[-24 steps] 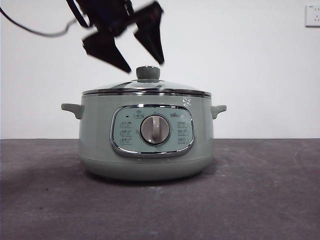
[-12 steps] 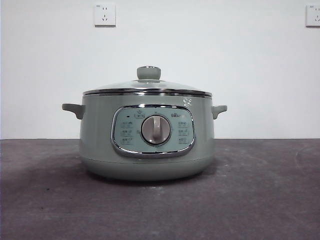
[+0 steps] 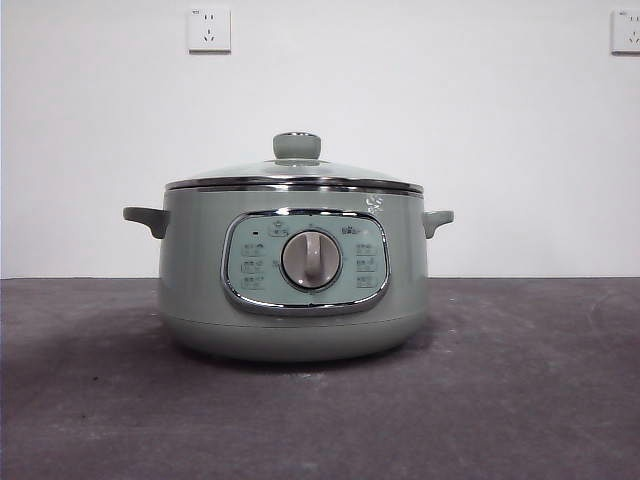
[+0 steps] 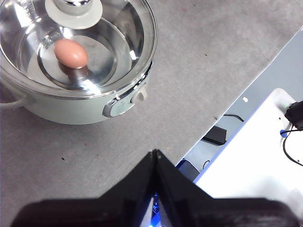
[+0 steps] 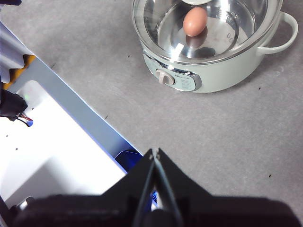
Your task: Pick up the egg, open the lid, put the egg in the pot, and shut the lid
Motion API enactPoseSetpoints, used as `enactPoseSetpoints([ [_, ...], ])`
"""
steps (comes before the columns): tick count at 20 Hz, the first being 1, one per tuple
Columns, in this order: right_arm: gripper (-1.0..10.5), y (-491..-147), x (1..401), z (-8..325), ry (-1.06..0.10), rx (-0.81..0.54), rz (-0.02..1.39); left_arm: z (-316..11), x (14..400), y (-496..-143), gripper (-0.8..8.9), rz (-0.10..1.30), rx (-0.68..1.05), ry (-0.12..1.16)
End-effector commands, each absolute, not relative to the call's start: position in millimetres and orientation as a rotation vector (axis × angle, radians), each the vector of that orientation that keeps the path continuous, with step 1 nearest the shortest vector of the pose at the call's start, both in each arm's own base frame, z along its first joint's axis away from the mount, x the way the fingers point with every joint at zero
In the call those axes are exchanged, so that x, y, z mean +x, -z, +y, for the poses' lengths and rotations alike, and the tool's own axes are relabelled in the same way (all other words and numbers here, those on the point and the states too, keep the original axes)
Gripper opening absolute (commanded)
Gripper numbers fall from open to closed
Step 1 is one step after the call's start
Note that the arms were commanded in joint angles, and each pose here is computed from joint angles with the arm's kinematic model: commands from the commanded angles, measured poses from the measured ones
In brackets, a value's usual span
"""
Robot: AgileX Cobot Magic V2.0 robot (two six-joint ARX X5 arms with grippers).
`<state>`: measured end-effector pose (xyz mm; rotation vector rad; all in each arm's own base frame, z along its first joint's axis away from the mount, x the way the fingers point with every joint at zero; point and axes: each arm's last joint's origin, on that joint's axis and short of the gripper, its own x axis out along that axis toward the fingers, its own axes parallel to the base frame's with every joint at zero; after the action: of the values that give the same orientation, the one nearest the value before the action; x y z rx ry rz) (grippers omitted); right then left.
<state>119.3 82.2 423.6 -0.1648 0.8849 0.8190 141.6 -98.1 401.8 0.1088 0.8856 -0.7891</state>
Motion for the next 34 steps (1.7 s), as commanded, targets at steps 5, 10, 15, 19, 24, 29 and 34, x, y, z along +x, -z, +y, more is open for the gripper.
enactPoseSetpoints([
  [5,0.0,-423,117,81,-0.824,-0.169,0.896,-99,142,-403,-0.04,0.871,0.119,0.798],
  [10,0.0,-423,117,81,-0.824,-0.169,0.896,-100,143,-404,-0.04,0.842,0.115,0.801],
  [15,0.0,-423,117,81,-0.825,-0.169,0.896,-89,153,-423,-0.04,0.547,0.162,0.715],
  [19,0.0,-423,117,81,-0.824,-0.169,0.896,-63,151,-425,-0.03,0.054,0.155,0.585],
  [24,0.0,-423,117,81,-0.824,-0.169,0.896,-27,119,-349,-0.03,-0.209,0.153,0.372],
  [29,0.0,-423,117,81,-0.824,-0.169,0.896,-9,101,-273,-0.03,-0.148,0.165,0.2],
  [34,0.0,-423,117,81,-0.825,-0.169,0.896,-4,98,-212,-0.03,-0.078,0.149,0.151],
])
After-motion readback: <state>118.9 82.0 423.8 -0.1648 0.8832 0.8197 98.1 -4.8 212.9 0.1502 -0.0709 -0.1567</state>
